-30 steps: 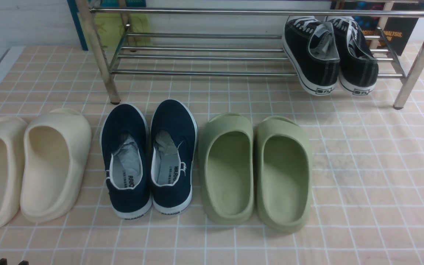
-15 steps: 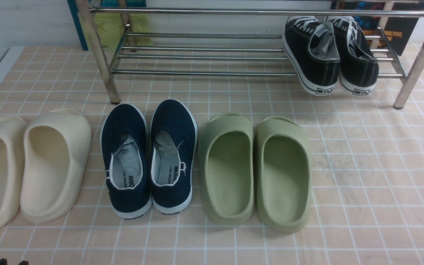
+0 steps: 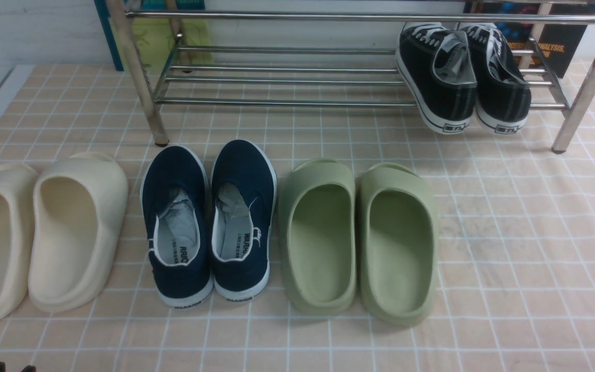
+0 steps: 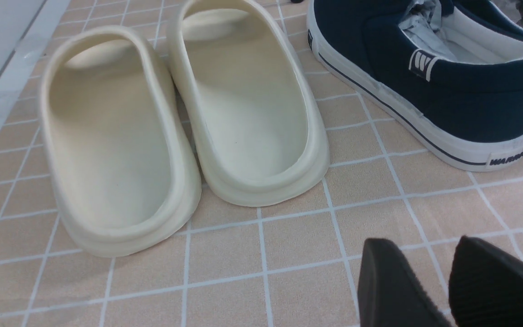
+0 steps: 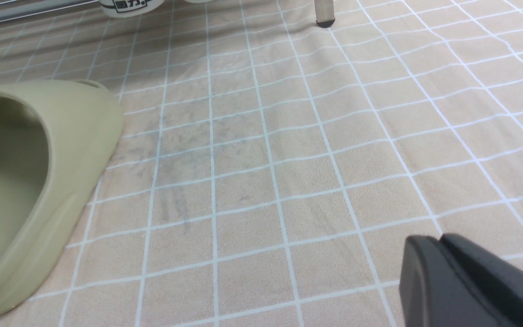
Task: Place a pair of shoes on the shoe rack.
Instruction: Use the left arm to grab the shoe closest to it
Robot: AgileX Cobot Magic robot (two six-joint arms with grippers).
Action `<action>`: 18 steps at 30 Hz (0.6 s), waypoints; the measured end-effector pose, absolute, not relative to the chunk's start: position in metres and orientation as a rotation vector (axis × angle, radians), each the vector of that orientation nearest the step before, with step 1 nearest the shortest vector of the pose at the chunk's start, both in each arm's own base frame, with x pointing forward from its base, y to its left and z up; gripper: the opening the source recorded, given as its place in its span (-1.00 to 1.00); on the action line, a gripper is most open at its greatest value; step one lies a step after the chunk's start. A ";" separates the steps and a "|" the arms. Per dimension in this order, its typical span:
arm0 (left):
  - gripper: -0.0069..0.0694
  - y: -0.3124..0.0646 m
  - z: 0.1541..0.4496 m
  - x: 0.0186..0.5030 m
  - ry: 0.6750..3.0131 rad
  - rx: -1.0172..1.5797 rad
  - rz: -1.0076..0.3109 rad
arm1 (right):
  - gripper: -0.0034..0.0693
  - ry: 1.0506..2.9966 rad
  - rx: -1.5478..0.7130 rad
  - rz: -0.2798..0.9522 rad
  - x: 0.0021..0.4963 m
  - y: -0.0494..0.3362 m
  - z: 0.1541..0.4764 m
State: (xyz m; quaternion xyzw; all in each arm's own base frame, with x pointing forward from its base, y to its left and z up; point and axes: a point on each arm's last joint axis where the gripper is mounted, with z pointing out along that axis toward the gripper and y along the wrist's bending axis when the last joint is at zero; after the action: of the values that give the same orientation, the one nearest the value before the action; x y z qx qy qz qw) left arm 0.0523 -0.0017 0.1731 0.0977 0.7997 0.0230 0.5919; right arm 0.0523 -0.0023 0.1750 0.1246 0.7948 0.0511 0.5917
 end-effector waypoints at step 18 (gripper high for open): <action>-0.19 -0.014 0.240 0.044 1.058 0.231 -0.060 | -0.80 1.849 0.290 0.119 0.052 -0.002 0.175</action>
State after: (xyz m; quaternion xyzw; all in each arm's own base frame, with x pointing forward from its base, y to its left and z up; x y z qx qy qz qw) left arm 0.0441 -0.0143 0.2401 0.1097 0.5036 -0.0284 0.8565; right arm 0.0523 -0.0023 0.1750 0.1247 0.7949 0.0511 0.5917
